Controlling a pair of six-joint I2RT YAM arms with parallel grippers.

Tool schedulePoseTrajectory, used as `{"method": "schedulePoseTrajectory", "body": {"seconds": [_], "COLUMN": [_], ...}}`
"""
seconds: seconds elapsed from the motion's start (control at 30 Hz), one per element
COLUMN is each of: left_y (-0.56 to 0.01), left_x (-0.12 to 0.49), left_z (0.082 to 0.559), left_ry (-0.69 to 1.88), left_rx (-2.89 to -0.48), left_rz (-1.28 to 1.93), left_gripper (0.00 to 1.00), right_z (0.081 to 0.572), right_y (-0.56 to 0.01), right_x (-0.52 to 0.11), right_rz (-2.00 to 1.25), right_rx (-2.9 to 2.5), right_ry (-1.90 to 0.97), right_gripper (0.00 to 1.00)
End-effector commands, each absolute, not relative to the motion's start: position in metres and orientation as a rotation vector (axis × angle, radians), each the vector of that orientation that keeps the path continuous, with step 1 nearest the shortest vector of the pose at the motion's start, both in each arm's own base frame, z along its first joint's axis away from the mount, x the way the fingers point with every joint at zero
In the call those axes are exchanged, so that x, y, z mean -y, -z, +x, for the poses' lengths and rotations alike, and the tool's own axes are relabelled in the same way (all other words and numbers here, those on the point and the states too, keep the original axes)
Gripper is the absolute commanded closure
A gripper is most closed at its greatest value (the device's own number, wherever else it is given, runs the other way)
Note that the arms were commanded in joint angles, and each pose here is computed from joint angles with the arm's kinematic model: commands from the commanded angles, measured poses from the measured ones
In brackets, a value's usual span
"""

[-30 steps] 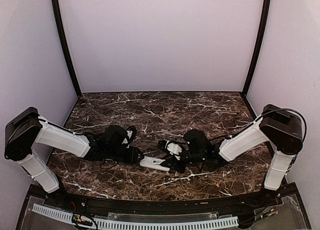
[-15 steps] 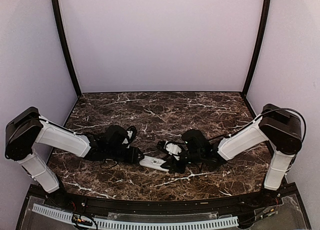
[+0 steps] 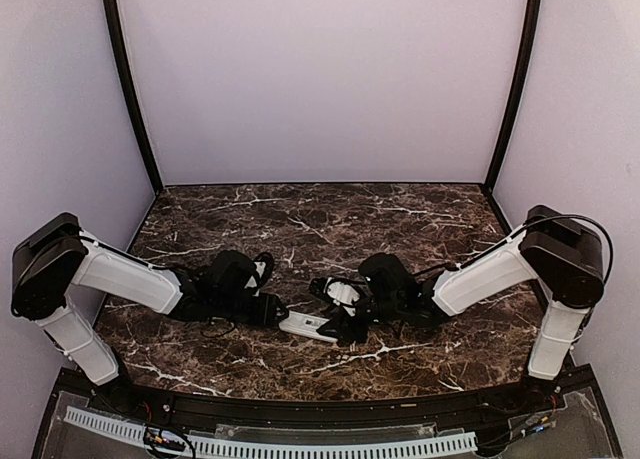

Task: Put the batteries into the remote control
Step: Load the battery cover onto the remote control without the battery cover.

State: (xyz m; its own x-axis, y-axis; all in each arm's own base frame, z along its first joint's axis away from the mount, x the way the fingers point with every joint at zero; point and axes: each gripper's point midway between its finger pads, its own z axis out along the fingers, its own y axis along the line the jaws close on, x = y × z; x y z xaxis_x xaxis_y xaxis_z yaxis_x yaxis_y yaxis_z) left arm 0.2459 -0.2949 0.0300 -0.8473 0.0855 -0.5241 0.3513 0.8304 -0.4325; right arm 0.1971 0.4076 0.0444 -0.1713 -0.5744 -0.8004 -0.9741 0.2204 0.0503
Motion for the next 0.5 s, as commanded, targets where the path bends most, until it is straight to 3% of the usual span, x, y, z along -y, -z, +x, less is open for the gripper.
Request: {"method": "schedulePoseTrajectory", "body": {"seconds": [0.0, 0.23, 0.47], "left_y": [-0.031, -0.031, -0.04], "left_x": [0.295, 0.295, 0.291], "left_z": [0.248, 0.249, 0.249], "left_ry": [0.72, 0.724, 0.748], "left_rx": [-2.517, -2.516, -2.474], "left_rz": [0.324, 0.322, 0.332], "left_gripper": [0.55, 0.55, 0.54], "right_z": [0.193, 0.194, 0.19], "right_y": [-0.044, -0.056, -0.113], "right_x": [-0.411, -0.417, -0.428], "right_rz": [-1.452, -1.458, -1.402], "right_rx": [-1.838, -1.81, -1.767], "right_ry": [-0.792, -0.809, -0.955], "right_gripper": [0.54, 0.48, 0.41]}}
